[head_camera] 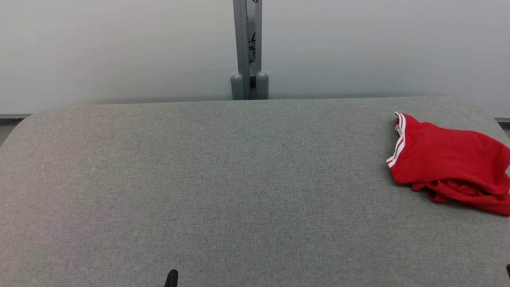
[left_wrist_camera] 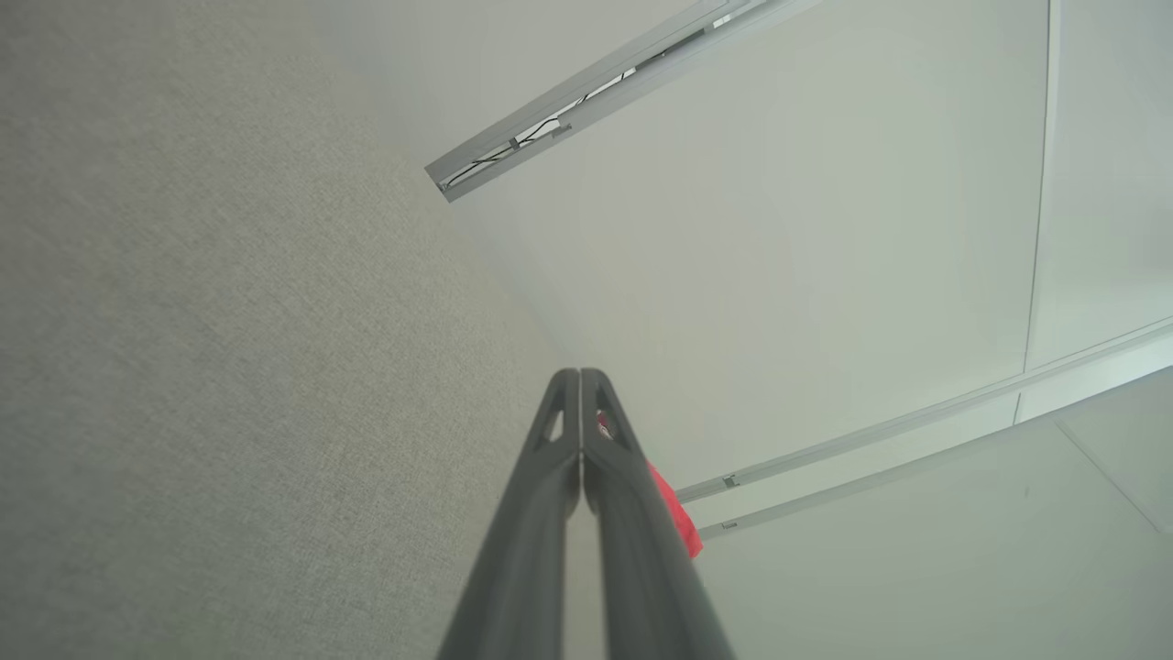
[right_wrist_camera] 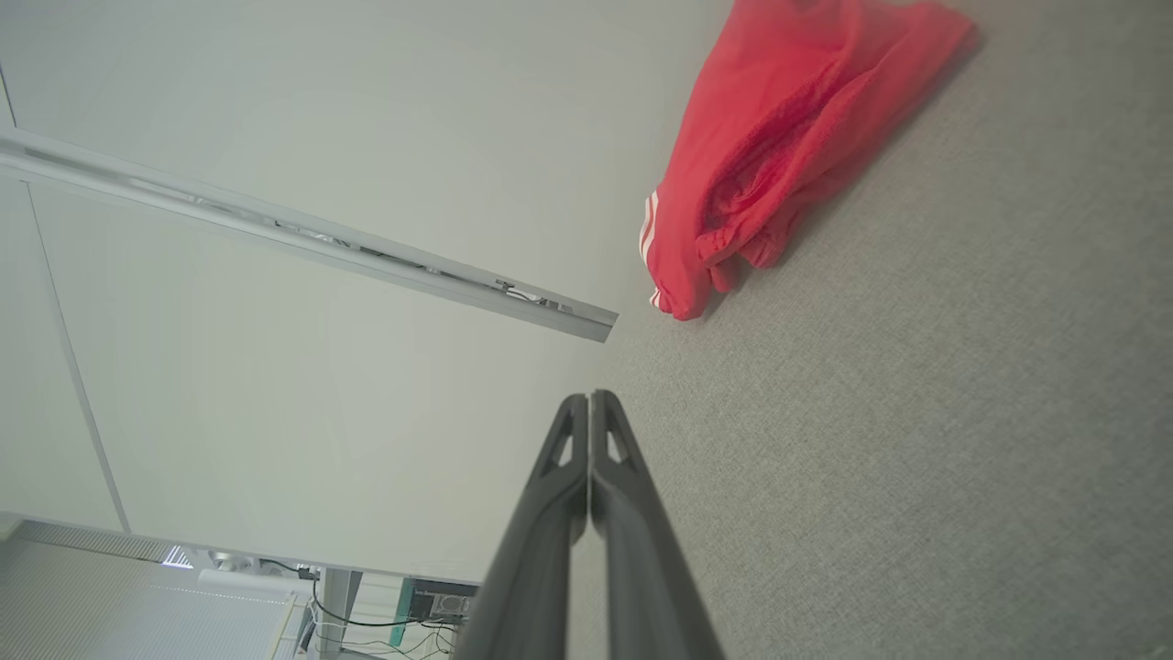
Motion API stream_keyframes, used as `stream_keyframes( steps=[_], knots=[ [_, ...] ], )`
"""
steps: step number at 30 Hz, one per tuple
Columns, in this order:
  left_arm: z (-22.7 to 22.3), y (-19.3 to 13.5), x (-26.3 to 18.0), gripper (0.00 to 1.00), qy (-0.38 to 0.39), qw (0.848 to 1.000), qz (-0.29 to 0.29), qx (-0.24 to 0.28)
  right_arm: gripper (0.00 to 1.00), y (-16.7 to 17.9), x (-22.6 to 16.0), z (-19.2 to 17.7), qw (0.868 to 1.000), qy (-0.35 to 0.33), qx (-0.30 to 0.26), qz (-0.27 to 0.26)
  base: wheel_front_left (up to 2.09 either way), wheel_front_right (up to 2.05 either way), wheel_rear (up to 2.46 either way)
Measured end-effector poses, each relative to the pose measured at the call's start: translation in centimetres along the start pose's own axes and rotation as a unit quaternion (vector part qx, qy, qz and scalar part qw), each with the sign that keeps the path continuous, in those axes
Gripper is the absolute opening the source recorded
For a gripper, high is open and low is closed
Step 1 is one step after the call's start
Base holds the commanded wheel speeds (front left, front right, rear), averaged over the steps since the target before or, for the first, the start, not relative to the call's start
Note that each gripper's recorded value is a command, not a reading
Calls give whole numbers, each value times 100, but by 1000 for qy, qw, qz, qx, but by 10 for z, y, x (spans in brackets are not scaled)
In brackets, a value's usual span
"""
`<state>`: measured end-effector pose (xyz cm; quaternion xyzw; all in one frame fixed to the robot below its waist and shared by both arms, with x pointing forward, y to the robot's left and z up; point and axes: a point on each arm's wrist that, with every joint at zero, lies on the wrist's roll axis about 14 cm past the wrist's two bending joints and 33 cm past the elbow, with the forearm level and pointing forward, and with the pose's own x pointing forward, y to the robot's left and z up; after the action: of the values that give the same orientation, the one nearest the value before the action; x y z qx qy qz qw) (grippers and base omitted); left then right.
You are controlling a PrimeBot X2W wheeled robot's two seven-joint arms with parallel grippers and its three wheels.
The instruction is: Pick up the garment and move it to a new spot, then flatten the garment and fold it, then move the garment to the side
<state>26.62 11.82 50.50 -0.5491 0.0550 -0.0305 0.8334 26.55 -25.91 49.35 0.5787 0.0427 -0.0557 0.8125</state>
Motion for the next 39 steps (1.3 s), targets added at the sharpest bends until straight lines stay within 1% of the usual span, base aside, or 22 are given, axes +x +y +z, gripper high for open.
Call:
stream_keyframes(
  steps=[20, 39],
  knots=[
    [2, -7, -11, 0, -17, 996, -4, -88, 0, 4, -15, 11, 997, 2, 79, 20, 0, 0, 0],
    [6, -12, -21, 0, -35, 986, -9, -161, 0, 8, -29, 21, 990, 2, 138, 41, 0, 0, 0]
  ],
)
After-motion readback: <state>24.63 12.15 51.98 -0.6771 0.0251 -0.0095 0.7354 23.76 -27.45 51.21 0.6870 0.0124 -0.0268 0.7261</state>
